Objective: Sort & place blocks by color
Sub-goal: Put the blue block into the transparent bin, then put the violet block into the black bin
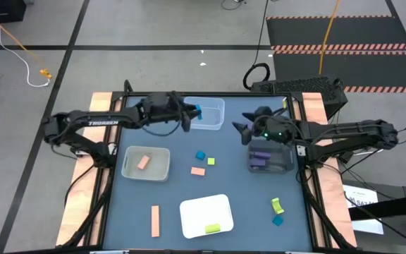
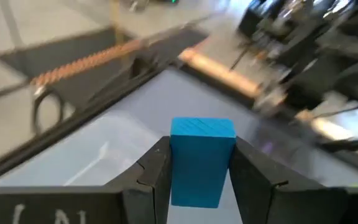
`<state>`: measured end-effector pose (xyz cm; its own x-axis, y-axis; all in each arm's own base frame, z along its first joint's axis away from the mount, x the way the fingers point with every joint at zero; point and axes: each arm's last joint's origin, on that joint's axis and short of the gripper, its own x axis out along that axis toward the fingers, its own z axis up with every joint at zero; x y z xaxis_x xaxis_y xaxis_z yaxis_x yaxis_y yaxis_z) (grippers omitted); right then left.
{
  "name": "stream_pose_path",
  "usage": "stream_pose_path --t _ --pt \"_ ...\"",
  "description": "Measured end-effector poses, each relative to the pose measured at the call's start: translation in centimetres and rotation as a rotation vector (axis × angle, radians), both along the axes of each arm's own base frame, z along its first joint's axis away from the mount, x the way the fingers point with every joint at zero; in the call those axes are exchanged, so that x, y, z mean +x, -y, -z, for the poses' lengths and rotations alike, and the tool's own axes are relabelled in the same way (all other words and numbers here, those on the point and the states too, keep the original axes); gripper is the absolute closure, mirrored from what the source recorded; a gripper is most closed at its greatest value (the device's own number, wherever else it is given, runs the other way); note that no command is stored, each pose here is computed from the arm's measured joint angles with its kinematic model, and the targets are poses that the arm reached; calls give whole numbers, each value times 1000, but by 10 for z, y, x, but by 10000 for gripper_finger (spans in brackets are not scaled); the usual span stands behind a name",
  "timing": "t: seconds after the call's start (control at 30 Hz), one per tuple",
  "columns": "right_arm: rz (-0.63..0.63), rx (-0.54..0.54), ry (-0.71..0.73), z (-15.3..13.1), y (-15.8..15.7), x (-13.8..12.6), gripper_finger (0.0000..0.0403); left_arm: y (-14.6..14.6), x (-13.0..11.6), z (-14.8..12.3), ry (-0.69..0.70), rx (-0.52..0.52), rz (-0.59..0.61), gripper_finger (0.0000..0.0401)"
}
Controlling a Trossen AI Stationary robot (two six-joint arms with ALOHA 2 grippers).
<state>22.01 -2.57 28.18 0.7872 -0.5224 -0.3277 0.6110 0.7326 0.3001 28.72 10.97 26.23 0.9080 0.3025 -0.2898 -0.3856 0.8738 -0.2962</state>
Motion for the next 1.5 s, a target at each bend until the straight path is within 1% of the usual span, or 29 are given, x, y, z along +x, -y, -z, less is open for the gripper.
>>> stream_pose_path --t 0.1,0.23,0.37,0.43,0.53,0.6,0.7,0.8,0.93,1.07,1.17,1.3,1.5 --pt "23 -32 -57 7 9 6 89 -13 5 19 -63 -24 -32 274" --pt "86 -20 -138 20 25 8 89 -26 10 41 -123 -48 -63 274" --pt "154 -3 -212 29 41 6 89 -36 13 62 -187 -77 -85 274" --pt "147 31 -238 32 49 2 89 -41 14 70 -207 -87 -98 274" --pt "155 115 -252 36 60 -4 89 -47 15 81 -228 -98 -112 273" --pt "175 145 -276 40 66 -7 89 -50 15 86 -241 -104 -120 253" --pt "214 169 -332 47 76 -11 89 -54 14 89 -243 -104 -134 203" --pt "227 204 -366 56 86 -11 89 -57 14 87 -228 -97 -142 168" --pt "223 265 -441 73 96 -9 89 -59 13 78 -170 -95 -159 151" --pt "188 299 -520 88 104 -7 89 -58 11 64 -88 -129 -185 156" --pt "118 341 -556 97 107 -5 89 -57 8 52 -36 -137 -193 165" --pt "71 327 -650 110 110 -5 89 -54 2 34 20 -119 -191 176" --pt "60 343 -735 127 119 -5 89 -47 -8 6 103 -82 -185 188"
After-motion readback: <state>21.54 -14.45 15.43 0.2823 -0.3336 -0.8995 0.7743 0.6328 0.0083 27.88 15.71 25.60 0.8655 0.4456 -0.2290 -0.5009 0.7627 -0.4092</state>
